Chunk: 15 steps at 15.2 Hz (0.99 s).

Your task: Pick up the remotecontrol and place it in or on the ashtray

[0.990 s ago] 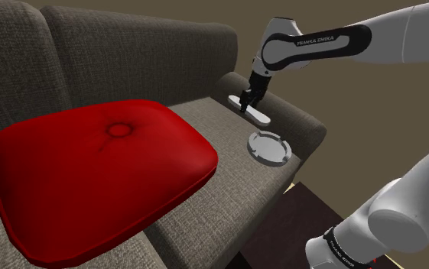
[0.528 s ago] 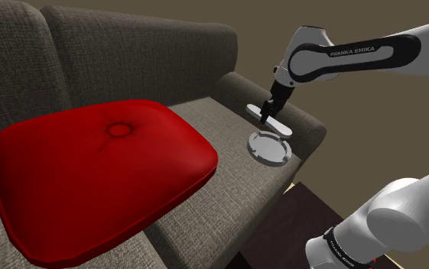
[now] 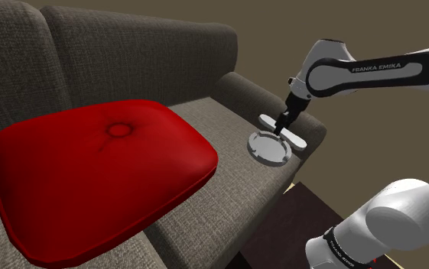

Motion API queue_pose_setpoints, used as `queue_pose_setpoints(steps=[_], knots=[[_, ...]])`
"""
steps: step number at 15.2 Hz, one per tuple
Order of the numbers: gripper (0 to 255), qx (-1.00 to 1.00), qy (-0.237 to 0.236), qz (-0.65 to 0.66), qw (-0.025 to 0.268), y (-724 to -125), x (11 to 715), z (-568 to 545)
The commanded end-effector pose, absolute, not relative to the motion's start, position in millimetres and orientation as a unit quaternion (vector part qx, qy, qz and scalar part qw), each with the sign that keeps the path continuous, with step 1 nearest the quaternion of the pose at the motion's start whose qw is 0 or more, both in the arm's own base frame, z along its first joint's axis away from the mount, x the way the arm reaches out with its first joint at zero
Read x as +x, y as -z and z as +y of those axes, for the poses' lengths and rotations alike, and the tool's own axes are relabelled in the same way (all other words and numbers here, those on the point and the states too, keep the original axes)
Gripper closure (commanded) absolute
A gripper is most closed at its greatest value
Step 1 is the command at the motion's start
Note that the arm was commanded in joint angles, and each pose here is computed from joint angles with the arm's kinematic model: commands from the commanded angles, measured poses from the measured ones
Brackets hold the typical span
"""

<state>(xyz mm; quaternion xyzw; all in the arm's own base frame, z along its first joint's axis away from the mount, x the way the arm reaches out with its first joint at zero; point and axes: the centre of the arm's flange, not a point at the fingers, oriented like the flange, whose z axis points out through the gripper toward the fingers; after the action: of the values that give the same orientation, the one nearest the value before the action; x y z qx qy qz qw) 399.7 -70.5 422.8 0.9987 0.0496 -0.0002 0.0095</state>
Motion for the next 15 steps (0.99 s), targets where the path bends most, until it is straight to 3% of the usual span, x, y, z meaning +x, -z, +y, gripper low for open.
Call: queue_pose_setpoints(steps=[1,15], knots=[[255,0.999,0.000,0.050,0.010,-412,397,-71],[255,0.999,0.000,0.050,0.010,-363,397,-71]])
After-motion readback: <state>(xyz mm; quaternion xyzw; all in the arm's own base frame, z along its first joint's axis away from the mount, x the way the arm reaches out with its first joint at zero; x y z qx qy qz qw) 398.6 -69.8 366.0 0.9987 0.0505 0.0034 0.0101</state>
